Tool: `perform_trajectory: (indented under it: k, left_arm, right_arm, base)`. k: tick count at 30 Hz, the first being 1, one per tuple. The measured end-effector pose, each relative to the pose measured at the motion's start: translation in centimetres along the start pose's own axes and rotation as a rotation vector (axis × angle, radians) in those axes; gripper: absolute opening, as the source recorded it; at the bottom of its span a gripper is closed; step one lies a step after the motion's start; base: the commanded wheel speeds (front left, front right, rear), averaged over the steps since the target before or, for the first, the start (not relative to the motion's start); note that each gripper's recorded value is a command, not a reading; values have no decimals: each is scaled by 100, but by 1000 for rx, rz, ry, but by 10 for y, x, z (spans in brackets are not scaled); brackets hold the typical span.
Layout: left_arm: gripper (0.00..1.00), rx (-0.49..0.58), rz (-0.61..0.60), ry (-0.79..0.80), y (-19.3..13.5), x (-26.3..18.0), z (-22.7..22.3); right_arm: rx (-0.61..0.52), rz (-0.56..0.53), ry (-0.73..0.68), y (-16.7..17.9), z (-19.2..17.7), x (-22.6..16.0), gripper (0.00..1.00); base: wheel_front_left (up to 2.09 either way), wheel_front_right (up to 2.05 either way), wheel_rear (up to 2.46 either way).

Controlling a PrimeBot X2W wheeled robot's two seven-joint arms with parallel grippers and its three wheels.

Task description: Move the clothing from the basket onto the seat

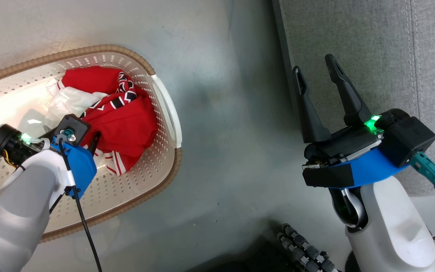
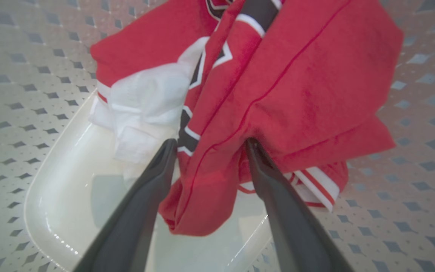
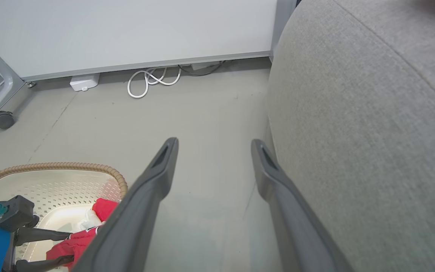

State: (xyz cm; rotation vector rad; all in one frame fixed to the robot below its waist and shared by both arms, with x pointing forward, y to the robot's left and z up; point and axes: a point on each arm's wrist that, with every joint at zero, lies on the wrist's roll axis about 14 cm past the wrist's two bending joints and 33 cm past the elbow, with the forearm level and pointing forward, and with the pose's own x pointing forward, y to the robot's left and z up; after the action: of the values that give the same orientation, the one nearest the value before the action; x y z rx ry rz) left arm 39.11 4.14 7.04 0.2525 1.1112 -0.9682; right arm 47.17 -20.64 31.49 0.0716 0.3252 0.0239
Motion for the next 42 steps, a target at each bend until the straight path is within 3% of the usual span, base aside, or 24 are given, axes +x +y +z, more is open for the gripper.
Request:
perform_trajectory:
  k: [2, 3, 4, 5, 6, 27, 42]
  left_arm:
    - [100, -5, -4, 5, -1, 0, -1]
    - [84, -7, -8, 6, -2, 0, -1]
    - [39, -10, -11, 8, -2, 0, -1]
    - [10, -12, -12, 7, -3, 0, -1]
    - [0, -14, -13, 6, -2, -1, -1]
    - [0, -49, -4, -38, 2, -5, 12]
    - [0, -118, 52, -233, -23, -59, 70]
  right_arm:
    - [2, -1, -1, 0, 1, 0, 100]
    - [5, -2, -2, 0, 1, 0, 100]
    - [5, -2, -3, 0, 1, 0, 100]
    - [5, -2, -3, -1, 1, 0, 100]
    - [5, -2, -3, -1, 1, 0, 100]
    - [13, 2, -21, 1, 9, 0, 100]
    - [-23, 23, -147, 11, 66, -15, 100]
  base:
    - [0, 0, 0]
    - [0, 0, 0]
    - [0, 0, 0]
    - [0, 0, 0]
    - [0, 0, 0]
    - [0, 0, 0]
    - [0, 0, 0]
